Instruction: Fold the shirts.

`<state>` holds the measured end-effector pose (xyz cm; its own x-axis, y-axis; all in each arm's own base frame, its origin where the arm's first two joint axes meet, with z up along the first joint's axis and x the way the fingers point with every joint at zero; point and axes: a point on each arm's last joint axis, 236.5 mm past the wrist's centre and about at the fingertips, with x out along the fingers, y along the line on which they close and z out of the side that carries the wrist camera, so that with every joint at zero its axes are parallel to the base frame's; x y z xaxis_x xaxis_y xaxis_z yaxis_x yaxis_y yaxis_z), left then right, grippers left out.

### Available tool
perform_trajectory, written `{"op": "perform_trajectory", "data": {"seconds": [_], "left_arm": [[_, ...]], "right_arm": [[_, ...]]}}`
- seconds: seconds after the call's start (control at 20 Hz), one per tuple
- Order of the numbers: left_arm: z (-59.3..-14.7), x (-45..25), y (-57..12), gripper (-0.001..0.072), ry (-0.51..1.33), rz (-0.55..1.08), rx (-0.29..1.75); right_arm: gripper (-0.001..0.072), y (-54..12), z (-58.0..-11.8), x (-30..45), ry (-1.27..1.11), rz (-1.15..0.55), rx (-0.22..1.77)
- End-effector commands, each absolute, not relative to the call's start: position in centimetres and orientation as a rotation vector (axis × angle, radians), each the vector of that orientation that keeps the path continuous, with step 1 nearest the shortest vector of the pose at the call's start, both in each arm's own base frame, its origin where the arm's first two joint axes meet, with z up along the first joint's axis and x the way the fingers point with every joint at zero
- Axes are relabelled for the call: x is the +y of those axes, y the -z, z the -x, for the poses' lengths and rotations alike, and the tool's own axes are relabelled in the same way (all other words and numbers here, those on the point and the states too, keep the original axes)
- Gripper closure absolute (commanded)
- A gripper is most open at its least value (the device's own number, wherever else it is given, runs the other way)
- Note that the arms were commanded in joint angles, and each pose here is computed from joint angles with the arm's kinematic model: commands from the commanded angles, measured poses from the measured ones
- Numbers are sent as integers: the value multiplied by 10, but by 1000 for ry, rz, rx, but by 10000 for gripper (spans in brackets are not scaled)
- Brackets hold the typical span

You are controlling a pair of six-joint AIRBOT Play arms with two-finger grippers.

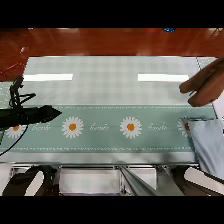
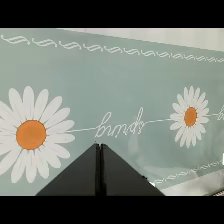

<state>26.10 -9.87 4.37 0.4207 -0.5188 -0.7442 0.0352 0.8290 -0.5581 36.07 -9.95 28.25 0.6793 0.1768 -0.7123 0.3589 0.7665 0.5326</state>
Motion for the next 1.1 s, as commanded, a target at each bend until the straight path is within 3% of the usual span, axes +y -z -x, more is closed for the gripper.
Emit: {"op": "perform_trajectory", "data": {"seconds": [0.0, 0.35, 0.5, 0.65, 0.7, 0.75, 0.8, 0.95, 1.0, 1.05], "left_arm": [[-263, -98, -44, 689, 384, 467, 1073], [-278, -91, -49, 689, 349, 469, 1009], [-283, -88, -50, 689, 337, 469, 987], [-285, -87, -51, 689, 333, 467, 977], [-285, -87, -51, 689, 338, 457, 975], [-285, -87, -51, 689, 339, 454, 974], [-286, -87, -51, 689, 337, 455, 971], [-301, -79, -57, 689, 318, 417, 899], [-313, -67, -62, 688, 305, 331, 837], [-327, -57, -72, 688, 270, 298, 788]], "right_arm": [[692, -260, -312, -125, 252, -780, 896], [690, -172, -162, -171, 678, -878, 1110], [690, -151, -119, -164, 832, -978, 1091], [686, -131, -69, -159, 1035, -951, 1159], [593, -128, -54, -159, 1100, -931, 1179], [382, -128, -40, -161, 1167, -918, 1193], [296, -127, -37, -161, 1179, -915, 1199], [299, -125, -53, -163, 1122, -939, 1168], [318, -127, -84, -164, 1026, -981, 1081], [400, -137, -131, -160, 850, -1019, 959]]}}
